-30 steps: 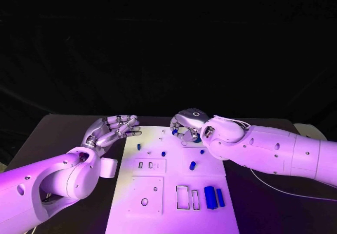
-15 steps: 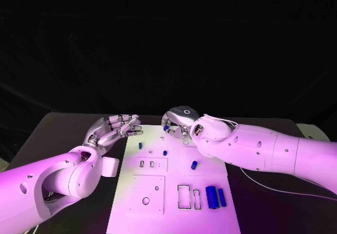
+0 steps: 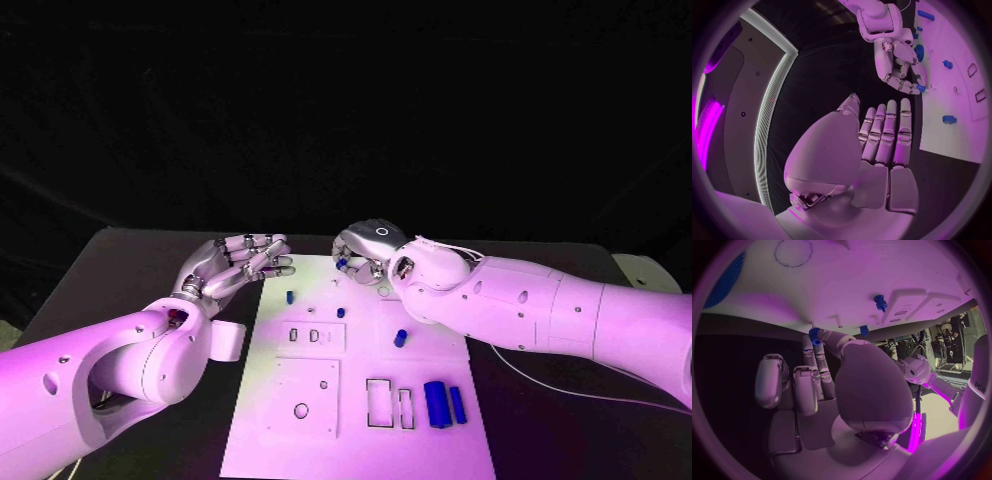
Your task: Assemble the parts on the task board
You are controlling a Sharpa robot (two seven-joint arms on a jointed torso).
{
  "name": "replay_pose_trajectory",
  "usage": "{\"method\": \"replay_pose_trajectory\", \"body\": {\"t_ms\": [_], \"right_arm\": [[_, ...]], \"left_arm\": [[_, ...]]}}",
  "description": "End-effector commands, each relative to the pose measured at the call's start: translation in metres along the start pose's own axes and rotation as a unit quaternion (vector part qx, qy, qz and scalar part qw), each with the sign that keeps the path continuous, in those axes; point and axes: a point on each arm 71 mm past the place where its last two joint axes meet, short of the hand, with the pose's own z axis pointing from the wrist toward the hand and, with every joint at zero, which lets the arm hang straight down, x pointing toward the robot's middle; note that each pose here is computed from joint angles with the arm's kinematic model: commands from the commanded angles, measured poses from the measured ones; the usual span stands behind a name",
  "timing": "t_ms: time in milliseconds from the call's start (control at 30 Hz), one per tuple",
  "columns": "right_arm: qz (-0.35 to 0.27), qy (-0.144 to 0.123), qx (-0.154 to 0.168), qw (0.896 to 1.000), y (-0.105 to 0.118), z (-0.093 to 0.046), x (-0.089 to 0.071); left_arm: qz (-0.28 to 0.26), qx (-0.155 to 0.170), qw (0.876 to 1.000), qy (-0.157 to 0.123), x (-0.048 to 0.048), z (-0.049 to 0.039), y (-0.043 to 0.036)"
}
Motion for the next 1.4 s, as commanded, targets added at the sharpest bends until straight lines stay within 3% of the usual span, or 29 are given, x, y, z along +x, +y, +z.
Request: {"method": "replay_pose_trajectory", "body": {"t_ms": [33, 600, 900, 1167, 1400], "right_arm": [[-0.009, 0.013, -0.007, 1.0, 0.001, 0.001, 0.002], [-0.013, 0.017, 0.002, 1.0, 0.0, 0.009, 0.006], [-0.005, 0.0, -0.001, 1.0, 0.0, 0.006, 0.003], [0.011, -0.012, 0.005, 1.0, -0.007, -0.009, -0.011], [0.048, -0.028, 0.039, 0.998, -0.034, -0.043, -0.035]], "left_arm": [[-0.005, 0.004, 1.0, 0.01, 0.0024, 0.0007, -0.0016], [-0.004, 0.006, 1.0, 0.011, 0.0024, 0.0017, -0.0046], [-0.003, 0.006, 1.0, 0.01, 0.0011, 0.0018, -0.0051], [0.0, 0.005, 1.0, 0.004, -0.0028, 0.0013, -0.0051], [0.0, 0.004, 1.0, 0.001, -0.0054, 0.0007, -0.0052]]}}
